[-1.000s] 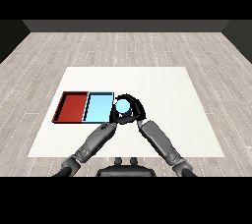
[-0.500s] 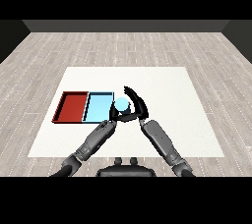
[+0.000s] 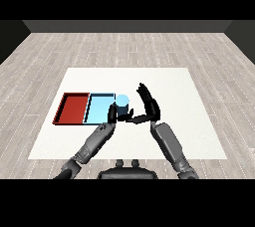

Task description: Pick the blue can and put it in the blue box

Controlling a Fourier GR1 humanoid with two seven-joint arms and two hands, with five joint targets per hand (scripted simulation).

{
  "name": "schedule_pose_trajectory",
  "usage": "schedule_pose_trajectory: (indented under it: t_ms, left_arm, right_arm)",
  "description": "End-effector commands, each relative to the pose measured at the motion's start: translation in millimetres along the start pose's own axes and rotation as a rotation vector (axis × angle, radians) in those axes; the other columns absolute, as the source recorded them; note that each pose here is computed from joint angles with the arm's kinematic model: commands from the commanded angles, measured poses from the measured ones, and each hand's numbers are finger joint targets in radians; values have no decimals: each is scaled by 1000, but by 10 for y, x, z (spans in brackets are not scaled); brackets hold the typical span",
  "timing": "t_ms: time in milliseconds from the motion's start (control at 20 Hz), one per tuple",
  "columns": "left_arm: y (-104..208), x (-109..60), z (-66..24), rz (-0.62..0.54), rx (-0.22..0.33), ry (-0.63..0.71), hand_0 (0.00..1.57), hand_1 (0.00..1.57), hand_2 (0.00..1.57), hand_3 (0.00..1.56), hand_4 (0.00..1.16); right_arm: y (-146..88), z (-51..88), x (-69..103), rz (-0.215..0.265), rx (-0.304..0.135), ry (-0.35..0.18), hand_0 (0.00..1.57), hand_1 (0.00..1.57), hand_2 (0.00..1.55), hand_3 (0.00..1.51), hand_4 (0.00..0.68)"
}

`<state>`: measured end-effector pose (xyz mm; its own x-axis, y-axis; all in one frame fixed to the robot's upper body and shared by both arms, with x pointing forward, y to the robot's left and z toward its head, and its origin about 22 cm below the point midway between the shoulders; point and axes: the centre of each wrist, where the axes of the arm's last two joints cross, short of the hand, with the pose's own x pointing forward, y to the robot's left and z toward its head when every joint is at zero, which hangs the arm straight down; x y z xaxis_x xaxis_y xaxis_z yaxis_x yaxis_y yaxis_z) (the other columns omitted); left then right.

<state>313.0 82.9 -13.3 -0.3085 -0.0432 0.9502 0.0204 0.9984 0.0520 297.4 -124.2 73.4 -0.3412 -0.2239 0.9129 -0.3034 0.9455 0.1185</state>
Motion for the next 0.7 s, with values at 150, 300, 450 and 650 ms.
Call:
schedule_pose_trajectory:
  t_ms: [150, 300, 450, 650]
  left_arm:
    - [490, -66, -257, -95, 77, -16, 1571, 1571, 1568, 1468, 1138]
    - [808, -32, -410, -197, 157, 35, 1571, 1571, 1566, 1482, 1149]
    - [1121, -45, -580, -244, 230, 97, 1534, 1534, 1545, 1479, 1131]
    - [1624, -224, -500, -362, 243, 236, 1563, 1563, 1541, 1463, 1097]
  right_arm:
    - [-492, 353, 343, 15, -50, -92, 0, 0, 0, 0, 0]
    - [-602, 461, 448, 34, -116, -114, 0, 0, 0, 0, 0]
    - [-853, 640, 529, 57, -125, -110, 0, 0, 0, 0, 0]
    - [-877, 528, 455, 29, -192, -123, 0, 0, 0, 0, 0]
